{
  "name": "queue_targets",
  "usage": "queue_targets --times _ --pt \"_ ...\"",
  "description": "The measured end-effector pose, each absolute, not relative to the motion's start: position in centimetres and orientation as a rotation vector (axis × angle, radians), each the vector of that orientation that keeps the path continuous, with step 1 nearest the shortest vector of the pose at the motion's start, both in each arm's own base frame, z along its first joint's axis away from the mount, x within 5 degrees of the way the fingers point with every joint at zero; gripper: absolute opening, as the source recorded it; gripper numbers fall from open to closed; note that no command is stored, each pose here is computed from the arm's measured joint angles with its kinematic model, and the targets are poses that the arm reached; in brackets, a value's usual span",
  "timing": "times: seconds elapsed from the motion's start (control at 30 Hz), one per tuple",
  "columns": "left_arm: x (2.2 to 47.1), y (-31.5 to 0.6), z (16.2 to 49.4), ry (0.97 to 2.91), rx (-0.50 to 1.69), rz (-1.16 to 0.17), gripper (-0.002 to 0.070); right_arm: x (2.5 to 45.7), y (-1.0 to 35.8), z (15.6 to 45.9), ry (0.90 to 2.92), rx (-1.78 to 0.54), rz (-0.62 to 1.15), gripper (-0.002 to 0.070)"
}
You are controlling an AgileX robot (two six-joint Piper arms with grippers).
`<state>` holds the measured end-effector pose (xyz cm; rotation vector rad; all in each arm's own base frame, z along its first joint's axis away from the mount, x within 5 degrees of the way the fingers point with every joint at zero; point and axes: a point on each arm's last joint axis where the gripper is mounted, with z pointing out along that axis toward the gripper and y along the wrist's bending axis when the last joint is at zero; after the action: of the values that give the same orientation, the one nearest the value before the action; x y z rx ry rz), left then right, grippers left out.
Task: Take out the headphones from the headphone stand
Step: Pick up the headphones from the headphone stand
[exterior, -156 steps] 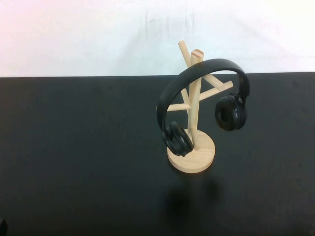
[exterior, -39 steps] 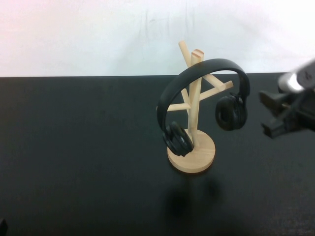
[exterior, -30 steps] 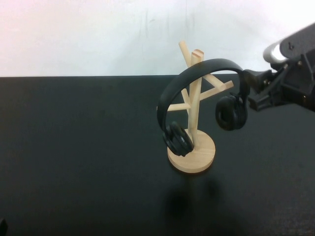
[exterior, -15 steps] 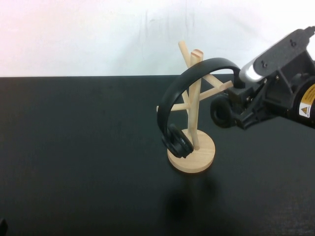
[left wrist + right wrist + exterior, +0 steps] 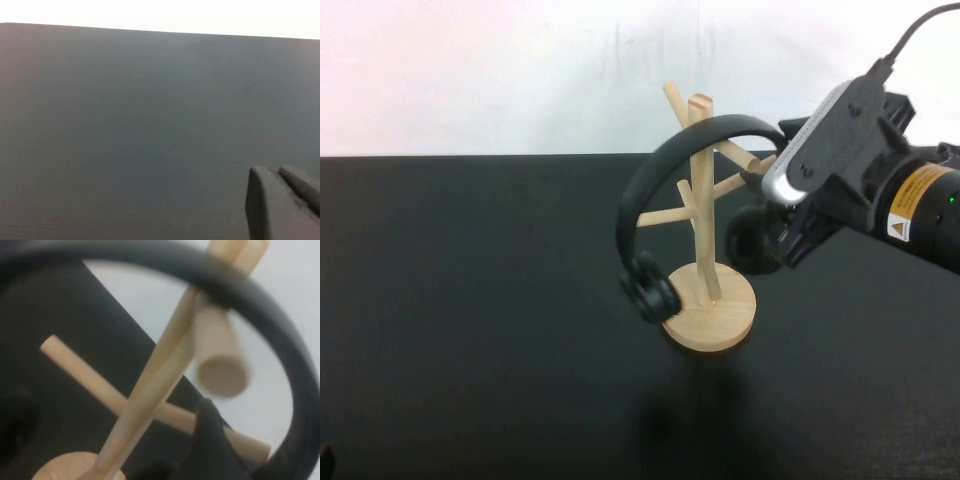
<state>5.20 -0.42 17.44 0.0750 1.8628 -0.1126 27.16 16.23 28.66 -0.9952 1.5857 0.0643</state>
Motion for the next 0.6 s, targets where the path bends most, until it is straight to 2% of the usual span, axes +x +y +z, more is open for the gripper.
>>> queue_targets --times 0.2,0.47,0.6 --pt "5.20 -0.42 17.44 1.863 0.075 -0.113 0.0002 27.39 16.41 28.47 1.566 -1.000 0.060 0.0332" --pt "5.20 -0.42 17.44 1.863 0.075 -0.113 0.0002 27.55 16.45 28.68 1.546 -0.967 0.066 0.0080" --pt "5.20 -0.42 17.44 1.863 0.075 -0.113 0.0002 27.57 16.44 28.71 1.546 -0.962 0.066 0.0060"
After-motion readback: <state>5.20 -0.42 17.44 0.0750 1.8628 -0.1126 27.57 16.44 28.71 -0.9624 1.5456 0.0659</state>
